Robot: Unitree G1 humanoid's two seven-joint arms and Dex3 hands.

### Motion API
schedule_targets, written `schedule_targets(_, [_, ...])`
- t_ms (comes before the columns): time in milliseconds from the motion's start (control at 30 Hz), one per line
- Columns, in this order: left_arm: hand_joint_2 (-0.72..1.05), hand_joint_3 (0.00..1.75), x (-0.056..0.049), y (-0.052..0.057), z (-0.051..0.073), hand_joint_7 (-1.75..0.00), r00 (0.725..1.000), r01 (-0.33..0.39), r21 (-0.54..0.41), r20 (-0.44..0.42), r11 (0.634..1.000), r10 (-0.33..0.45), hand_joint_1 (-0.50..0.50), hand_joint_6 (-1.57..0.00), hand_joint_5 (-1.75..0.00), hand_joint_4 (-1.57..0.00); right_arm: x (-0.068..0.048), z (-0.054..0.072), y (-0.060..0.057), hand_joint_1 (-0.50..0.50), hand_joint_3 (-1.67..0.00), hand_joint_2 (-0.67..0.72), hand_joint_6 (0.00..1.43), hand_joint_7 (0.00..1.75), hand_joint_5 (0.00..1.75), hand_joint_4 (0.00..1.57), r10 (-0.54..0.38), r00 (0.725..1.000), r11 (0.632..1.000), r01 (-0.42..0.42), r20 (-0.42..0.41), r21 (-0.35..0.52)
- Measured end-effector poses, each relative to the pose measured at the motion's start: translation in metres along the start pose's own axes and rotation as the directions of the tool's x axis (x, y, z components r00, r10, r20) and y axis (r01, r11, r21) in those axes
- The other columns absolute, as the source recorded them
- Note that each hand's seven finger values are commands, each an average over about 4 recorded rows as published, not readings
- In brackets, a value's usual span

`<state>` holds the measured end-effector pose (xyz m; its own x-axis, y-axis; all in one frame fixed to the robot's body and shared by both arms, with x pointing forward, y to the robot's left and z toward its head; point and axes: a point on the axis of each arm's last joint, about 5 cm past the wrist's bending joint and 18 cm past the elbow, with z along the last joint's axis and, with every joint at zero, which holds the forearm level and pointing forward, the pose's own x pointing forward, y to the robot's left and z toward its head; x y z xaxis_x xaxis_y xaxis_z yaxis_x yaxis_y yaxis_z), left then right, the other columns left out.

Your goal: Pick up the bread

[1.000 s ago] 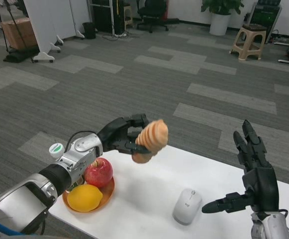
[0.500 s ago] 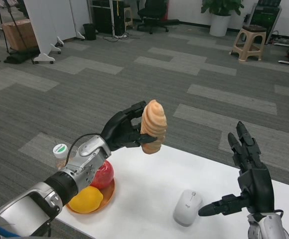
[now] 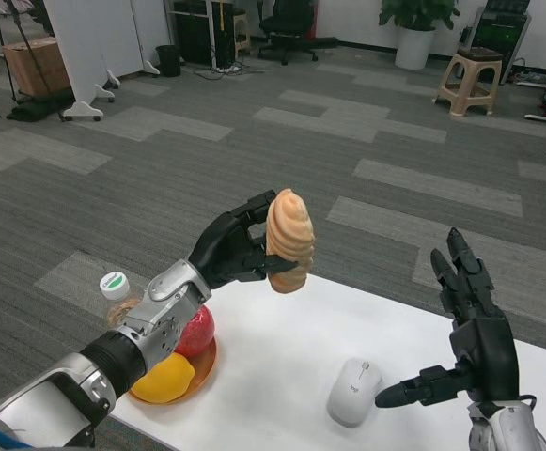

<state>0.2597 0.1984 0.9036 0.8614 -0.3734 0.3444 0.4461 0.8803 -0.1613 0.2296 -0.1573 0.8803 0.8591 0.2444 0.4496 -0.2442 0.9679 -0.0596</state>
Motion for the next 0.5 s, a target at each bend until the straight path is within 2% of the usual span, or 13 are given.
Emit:
schedule_targets(100, [1.05, 0.13, 0.0005, -0.0004, 0.0006, -1.68, 1.000, 0.002, -0.001, 0.004, 1.000, -0.002, -0.12, -0.76, -1.75, -1.20, 0.0000, 0.0001, -0.0003, -0.33, 0.00, 0.09, 0.00, 0.00, 0.19, 0.00, 0.000, 1.000, 1.000, 0.000, 0.000, -0.001])
schedule_targets(233, [1.05, 0.09, 0.0007, -0.0006, 0.0008, -1.68, 1.000, 0.004, -0.001, 0.006, 1.000, -0.004, -0.12, -0.77, -1.75, -1.20, -0.0001, 0.0001, -0.0007, -0.33, 0.00, 0.09, 0.00, 0.00, 0.10, 0.00, 0.000, 1.000, 1.000, 0.000, 0.000, -0.003])
schedule_targets(500, [1.05, 0.11, 0.0009, -0.0008, 0.0009, -1.68, 1.000, 0.005, -0.001, 0.007, 1.000, -0.005, -0.12, -0.77, -1.75, -1.20, -0.0001, 0.0002, -0.0009, -0.33, 0.00, 0.09, 0.00, 0.00, 0.17, 0.00, 0.001, 1.000, 1.000, -0.001, -0.001, -0.004])
